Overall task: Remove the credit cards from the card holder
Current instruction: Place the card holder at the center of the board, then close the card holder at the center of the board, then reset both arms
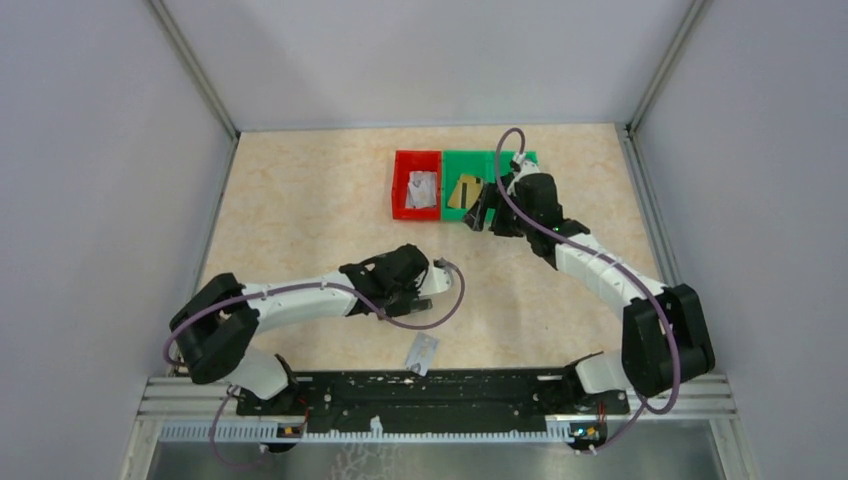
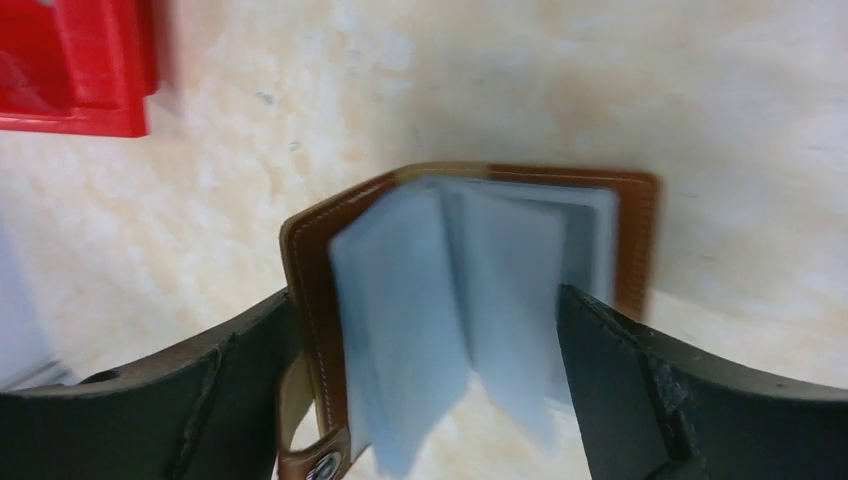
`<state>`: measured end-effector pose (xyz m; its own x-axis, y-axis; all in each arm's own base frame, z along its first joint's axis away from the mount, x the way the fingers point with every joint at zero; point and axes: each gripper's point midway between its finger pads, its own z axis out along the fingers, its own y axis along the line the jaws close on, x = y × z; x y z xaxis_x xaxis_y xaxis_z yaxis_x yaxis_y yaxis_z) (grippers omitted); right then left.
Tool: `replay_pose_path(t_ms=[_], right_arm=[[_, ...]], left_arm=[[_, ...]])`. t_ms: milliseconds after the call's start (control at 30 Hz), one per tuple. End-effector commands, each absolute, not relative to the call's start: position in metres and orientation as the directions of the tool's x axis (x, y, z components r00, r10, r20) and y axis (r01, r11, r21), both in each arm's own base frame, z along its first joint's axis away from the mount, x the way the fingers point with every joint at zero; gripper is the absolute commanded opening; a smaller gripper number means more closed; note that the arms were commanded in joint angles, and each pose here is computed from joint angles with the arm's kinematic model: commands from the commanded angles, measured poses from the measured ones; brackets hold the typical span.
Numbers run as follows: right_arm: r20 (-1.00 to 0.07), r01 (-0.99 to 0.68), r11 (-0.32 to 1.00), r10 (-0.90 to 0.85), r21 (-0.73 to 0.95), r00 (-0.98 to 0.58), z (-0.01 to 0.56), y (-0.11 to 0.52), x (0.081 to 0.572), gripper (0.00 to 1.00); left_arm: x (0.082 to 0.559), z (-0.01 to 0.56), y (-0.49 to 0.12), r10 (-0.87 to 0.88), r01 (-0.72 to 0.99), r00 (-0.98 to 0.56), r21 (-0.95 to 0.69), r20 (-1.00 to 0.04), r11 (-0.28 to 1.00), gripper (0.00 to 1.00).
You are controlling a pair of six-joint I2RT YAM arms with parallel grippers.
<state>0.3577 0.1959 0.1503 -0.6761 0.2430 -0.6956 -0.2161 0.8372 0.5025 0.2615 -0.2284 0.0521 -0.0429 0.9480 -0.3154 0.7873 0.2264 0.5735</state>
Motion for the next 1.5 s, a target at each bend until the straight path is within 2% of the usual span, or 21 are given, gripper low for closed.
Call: replay_pose_path(t_ms=[0,100,200,333,500,600,700,833,1000,1133,1167,1333,1467], right_arm=[[-0.750,-0.248,0.810,0.314,0.532,-0.582,0.186,0.191,0.357,0.84],[-0.740,-0.231,0.809,0.326,0.541,-0.589,0.181,0.187,0.351,0.85],[-0.734,-0.217,0.809,0.338,0.547,-0.589,0.179,0.183,0.346,0.86],[-0.733,-0.203,0.812,0.348,0.547,-0.585,0.178,0.178,0.341,0.87],[-0.736,-0.183,0.813,0.373,0.553,-0.565,0.184,0.166,0.336,0.87],[-0.750,-0.170,0.817,0.395,0.550,-0.531,0.191,0.153,0.336,0.87],[-0.751,-0.138,0.823,0.417,0.551,-0.511,0.193,0.138,0.331,0.87],[-0.757,-0.118,0.818,0.452,0.563,-0.473,0.201,0.125,0.326,0.87],[-0.759,-0.080,0.821,0.479,0.565,-0.440,0.205,0.114,0.326,0.87],[-0.775,-0.034,0.837,0.490,0.546,-0.398,0.200,0.100,0.329,0.87],[-0.782,-0.018,0.844,0.488,0.536,-0.389,0.197,0.096,0.329,0.87],[-0.833,0.116,0.878,0.477,0.464,-0.282,0.189,0.059,0.328,0.89],[-0.865,0.229,0.871,0.475,0.434,-0.164,0.191,0.026,0.323,0.91]], left_arm=[[0.204,0.054,-0.244,0.896,0.925,-0.117,0.282,-0.427,0.256,0.99],[0.169,0.066,-0.260,0.846,0.969,-0.149,0.095,-0.513,0.228,0.96],[0.143,0.075,-0.268,0.807,0.975,-0.207,-0.047,-0.554,0.218,0.93],[0.133,0.081,-0.270,0.799,0.977,-0.212,-0.099,-0.562,0.190,0.91],[0.136,0.073,-0.267,0.809,0.978,-0.207,-0.121,-0.550,0.168,0.81],[0.156,0.076,-0.266,0.755,0.948,-0.317,-0.215,-0.574,0.234,0.68],[0.181,0.069,-0.254,0.707,0.898,-0.437,-0.306,-0.556,0.315,0.60],[0.202,0.049,-0.238,0.683,0.870,-0.492,-0.311,-0.540,0.382,0.54],[0.225,0.011,-0.211,0.735,0.889,-0.432,-0.113,-0.522,0.443,0.47],[0.237,0.007,-0.204,0.733,0.878,-0.414,-0.026,-0.540,0.477,0.51],[0.239,0.013,-0.207,0.722,0.878,-0.409,-0.024,-0.558,0.478,0.56],[0.271,0.092,-0.220,0.553,0.852,-0.411,-0.090,-0.725,0.515,0.98],[0.309,0.158,-0.205,0.447,0.818,-0.314,0.000,-0.838,0.575,0.99]])
